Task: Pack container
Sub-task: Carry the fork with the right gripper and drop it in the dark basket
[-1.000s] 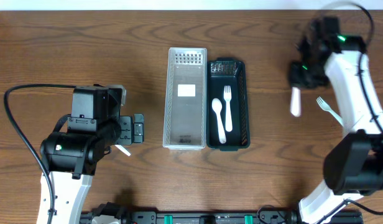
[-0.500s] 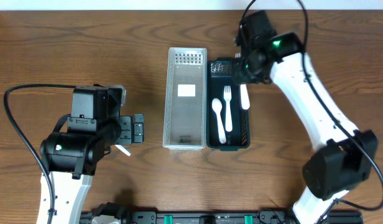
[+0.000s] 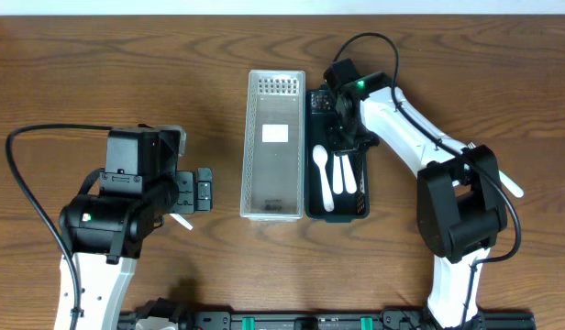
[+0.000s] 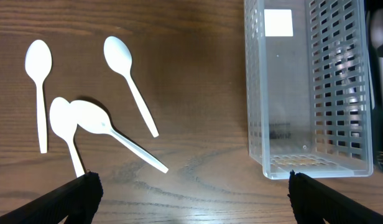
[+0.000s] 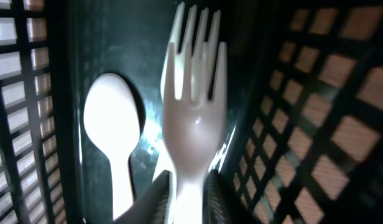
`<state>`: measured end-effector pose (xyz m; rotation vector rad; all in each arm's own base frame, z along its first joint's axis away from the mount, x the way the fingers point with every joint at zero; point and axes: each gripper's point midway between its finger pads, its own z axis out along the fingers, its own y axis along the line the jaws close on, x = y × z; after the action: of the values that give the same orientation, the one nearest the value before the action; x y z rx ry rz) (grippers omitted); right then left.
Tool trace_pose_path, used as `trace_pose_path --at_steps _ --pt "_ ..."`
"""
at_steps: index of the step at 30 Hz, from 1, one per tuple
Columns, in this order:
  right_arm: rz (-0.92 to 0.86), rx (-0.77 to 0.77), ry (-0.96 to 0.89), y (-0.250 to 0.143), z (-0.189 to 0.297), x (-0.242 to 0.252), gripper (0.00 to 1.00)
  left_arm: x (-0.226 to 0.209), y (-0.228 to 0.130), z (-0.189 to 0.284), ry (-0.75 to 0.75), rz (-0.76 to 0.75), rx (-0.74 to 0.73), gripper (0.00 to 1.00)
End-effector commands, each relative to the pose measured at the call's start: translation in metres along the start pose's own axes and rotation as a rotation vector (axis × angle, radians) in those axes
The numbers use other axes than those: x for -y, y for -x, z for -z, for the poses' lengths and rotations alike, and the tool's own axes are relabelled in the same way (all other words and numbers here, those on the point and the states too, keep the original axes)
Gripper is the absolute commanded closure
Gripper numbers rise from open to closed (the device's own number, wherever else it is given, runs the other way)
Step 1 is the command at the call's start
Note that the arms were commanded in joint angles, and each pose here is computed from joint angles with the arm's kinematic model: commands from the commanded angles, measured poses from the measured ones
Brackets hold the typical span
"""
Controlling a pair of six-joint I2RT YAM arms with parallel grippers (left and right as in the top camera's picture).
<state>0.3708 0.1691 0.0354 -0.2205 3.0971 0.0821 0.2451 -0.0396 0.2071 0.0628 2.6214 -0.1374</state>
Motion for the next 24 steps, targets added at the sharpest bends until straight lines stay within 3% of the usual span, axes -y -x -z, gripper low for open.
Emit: trace_pose_path --at_steps 1,7,12,16,18,20,22,24 --pt "0.018 0.012 0.028 0.001 0.006 -0.014 0.62 0.0 0.004 0.005 0.004 -0.005 0.019 0.02" --pt "0.019 0.071 0.073 0.018 0.031 -0.024 0.63 0.0 0.004 0.005 0.004 -0.005 0.019 0.02" --pt "-0.073 0.205 0.016 0.047 0.093 -0.011 0.69 0.0 0.004 0.005 0.004 -0.005 0.019 0.02" --pt "-0.468 0.338 -0.109 0.056 0.151 0.047 0.78 0.0 0.003 0.005 0.004 -0.005 0.016 0.02" --pt "-0.677 0.374 -0.105 0.053 0.169 0.075 0.72 0.0 0.003 0.005 0.004 -0.005 0.014 0.02" --pt "-0.891 0.399 -0.064 0.051 0.18 0.101 0.58 0.0 0.003 0.005 0.004 -0.005 0.014 0.02" --pt "-1.126 0.416 -0.021 0.051 0.185 0.128 0.51 0.0 0.003 0.005 0.004 -0.005 0.014 0.02" --pt "-1.297 0.427 -0.007 0.048 0.187 0.153 0.5 0.0 0.003 0.005 0.004 -0.005 0.014 0.02"
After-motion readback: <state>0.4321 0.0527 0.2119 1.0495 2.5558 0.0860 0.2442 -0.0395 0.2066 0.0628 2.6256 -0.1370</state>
